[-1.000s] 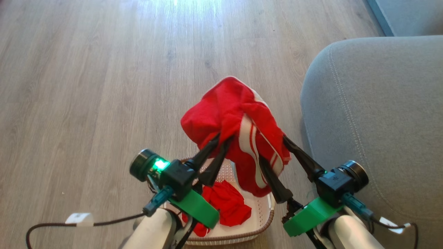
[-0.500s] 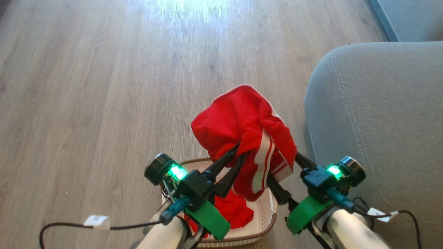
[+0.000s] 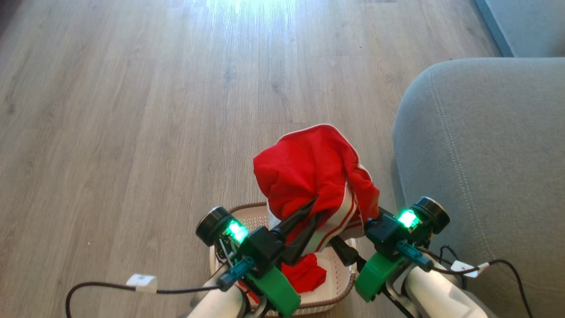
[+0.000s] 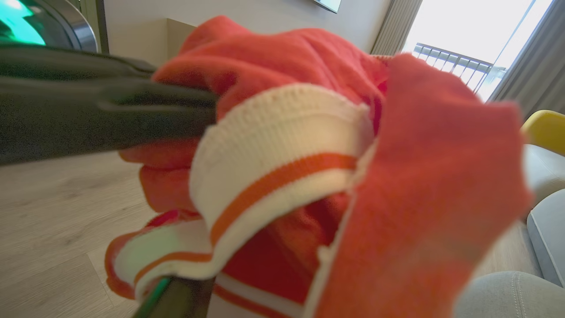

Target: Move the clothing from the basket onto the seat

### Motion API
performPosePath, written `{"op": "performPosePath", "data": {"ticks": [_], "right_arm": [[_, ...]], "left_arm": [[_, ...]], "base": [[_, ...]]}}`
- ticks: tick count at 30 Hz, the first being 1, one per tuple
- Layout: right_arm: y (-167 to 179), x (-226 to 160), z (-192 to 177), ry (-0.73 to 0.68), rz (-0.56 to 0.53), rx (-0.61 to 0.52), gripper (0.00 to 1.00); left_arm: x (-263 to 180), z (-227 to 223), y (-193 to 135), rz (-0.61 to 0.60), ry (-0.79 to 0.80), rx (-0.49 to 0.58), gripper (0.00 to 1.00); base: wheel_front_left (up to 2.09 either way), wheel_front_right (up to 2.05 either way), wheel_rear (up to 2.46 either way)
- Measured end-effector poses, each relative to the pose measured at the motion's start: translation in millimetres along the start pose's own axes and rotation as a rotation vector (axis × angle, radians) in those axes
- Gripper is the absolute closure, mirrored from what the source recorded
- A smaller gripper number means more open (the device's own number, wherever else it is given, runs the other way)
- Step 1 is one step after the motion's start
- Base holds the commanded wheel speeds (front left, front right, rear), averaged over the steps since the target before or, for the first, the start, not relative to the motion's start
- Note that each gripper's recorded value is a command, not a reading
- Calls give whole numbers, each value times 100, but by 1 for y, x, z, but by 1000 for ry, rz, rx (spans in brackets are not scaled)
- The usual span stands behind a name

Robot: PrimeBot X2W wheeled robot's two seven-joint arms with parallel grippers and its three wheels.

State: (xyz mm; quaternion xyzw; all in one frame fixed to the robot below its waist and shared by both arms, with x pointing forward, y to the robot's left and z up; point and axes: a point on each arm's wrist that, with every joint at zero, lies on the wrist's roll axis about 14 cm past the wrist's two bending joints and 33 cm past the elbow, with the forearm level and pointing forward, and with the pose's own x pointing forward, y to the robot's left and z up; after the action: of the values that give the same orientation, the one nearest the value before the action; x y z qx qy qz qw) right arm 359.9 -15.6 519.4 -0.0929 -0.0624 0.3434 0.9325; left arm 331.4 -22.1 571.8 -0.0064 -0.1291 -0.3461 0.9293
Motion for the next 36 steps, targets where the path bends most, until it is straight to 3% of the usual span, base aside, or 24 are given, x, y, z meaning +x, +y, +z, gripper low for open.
{"op": "performPosePath", "data": {"ticks": [4, 5, 6, 22, 23, 24, 25, 26, 36], "right_arm": [[4, 3, 0, 1, 10, 10, 0], [6, 4, 0, 0, 11, 22, 63], [7, 5, 1, -2, 13, 25, 100], [-6, 12, 23, -79, -50, 51, 100], [-6, 11, 22, -79, -55, 53, 100], [-7, 10, 22, -79, -59, 51, 100], [-8, 9, 23, -82, -64, 51, 100], [-9, 9, 24, -86, -70, 50, 100], [-35, 3, 39, -135, -166, 48, 100]], "left_arm": [[-3, -7, 1, 2, 21, -2, 100], [-3, -7, 1, 2, 23, -2, 100], [-4, -7, 1, 4, 24, -1, 100], [-6, -11, 5, 16, 32, -10, 100], [-6, -11, 4, 15, 33, -10, 96], [-6, -12, 4, 14, 34, -11, 69], [-6, -11, 4, 13, 33, -13, 22], [-5, -11, 4, 12, 33, -13, 0], [-5, -9, 9, 27, 25, -9, 0]], "base": [[0, 0, 0], [0, 0, 0], [0, 0, 0], [0, 0, 0], [0, 0, 0], [0, 0, 0], [0, 0, 0], [0, 0, 0], [0, 0, 0]]}}
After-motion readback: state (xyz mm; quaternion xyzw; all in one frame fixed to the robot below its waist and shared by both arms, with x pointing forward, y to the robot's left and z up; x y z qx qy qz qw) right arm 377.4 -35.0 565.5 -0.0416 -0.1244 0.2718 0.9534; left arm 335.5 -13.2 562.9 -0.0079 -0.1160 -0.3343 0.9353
